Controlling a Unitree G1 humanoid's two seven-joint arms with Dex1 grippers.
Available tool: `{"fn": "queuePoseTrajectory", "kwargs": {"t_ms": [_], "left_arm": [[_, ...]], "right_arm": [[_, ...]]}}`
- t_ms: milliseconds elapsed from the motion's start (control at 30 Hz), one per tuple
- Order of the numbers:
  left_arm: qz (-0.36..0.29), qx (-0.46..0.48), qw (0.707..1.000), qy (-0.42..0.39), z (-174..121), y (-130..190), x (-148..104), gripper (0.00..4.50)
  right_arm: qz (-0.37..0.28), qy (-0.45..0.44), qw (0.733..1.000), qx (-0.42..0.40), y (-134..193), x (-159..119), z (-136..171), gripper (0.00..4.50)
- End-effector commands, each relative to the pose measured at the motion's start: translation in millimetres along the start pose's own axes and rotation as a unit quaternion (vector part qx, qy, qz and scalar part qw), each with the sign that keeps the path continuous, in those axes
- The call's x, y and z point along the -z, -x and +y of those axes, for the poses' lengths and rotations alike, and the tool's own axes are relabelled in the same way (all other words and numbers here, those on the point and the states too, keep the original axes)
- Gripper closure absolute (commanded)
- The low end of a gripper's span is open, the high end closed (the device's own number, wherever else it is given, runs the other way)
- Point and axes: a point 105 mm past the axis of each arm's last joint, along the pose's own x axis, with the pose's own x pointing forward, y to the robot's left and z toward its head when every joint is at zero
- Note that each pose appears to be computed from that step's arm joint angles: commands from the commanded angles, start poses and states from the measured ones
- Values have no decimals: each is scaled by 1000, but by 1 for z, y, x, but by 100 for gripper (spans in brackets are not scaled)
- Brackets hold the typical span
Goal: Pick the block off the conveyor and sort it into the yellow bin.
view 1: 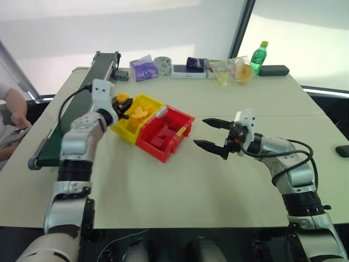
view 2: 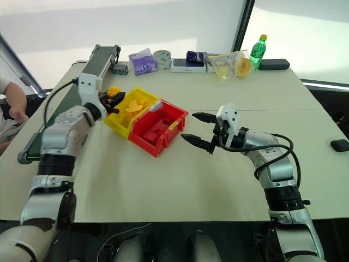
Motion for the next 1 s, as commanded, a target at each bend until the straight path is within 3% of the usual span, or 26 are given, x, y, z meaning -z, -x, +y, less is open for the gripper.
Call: {"fn": "queuePoseTrajectory", "kwargs": {"t_ms": [33, 200, 233, 467, 567, 767, 1000], "left_arm": [[-35, 32, 999, 6, -13, -13, -16, 263], [-53, 45, 998, -12, -17, -16, -23, 26], [-56, 46, 997, -12, -16, -15, -24, 5], [-97, 53, 993, -51, 19, 29, -46, 5], [-81, 59, 993, -55, 37, 74, -41, 5], [-33, 78, 995, -59, 43, 158, -23, 5], [12, -11, 998, -63, 78, 230, -9, 5]], "right_arm": [[-17, 30, 999, 6, 3, -17, 1, 0], [-16, 32, 999, 13, 5, -19, 2, 0], [-15, 32, 999, 13, 5, -19, 2, 0], [-10, 30, 999, 9, 5, -18, 3, 0], [-8, 31, 999, 6, 4, -19, 2, 0], [-2, 30, 1000, -3, 4, -18, 0, 0], [4, 31, 999, -9, 7, -16, -5, 0]]}}
